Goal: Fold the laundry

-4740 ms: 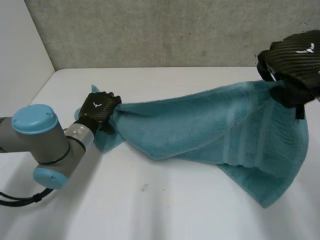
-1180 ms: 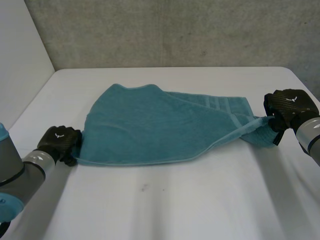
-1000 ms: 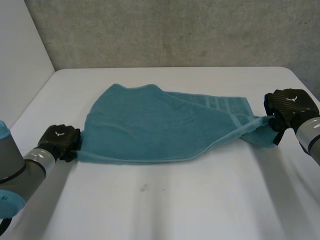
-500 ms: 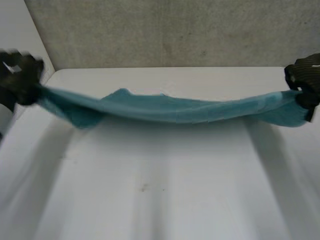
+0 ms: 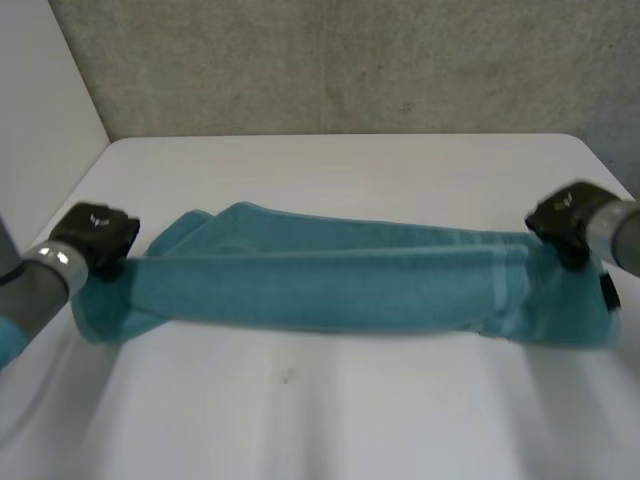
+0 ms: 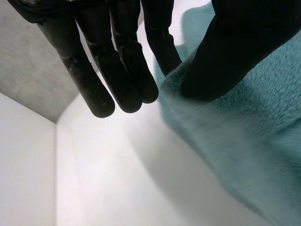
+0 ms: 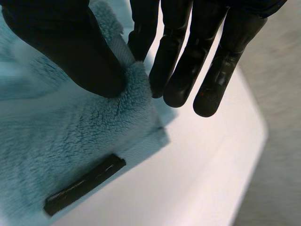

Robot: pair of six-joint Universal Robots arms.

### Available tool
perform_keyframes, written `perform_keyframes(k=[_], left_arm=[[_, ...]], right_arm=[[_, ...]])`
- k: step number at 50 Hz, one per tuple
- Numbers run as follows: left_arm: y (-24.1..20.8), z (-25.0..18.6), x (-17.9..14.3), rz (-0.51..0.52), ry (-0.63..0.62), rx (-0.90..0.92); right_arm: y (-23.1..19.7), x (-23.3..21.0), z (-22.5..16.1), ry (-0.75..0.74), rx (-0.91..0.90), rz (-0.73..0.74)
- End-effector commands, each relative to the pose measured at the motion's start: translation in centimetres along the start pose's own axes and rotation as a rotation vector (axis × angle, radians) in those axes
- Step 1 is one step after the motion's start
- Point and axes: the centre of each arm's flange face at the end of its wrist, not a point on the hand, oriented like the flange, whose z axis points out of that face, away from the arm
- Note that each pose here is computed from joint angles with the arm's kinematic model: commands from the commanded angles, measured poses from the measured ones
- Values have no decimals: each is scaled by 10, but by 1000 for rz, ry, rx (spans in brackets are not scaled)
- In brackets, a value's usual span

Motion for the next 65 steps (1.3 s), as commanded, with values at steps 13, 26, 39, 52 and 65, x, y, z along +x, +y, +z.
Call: perform_keyframes(k=[13, 26, 39, 52, 65], left_arm=[[-203, -6, -119, 76, -652, 866], [-81, 29, -34, -74, -311, 542], [15, 29, 50, -72, -90, 340], [22, -67, 22, 41, 16, -43], [6, -103, 13, 86, 65, -111]], right_arm=[[-146, 127, -73, 781, 736, 130], [-69, 26, -10, 381, 492, 100], [4, -57, 43, 123, 243, 126], [32, -23, -51, -13, -28, 23], [64, -4, -61, -45, -105, -94]])
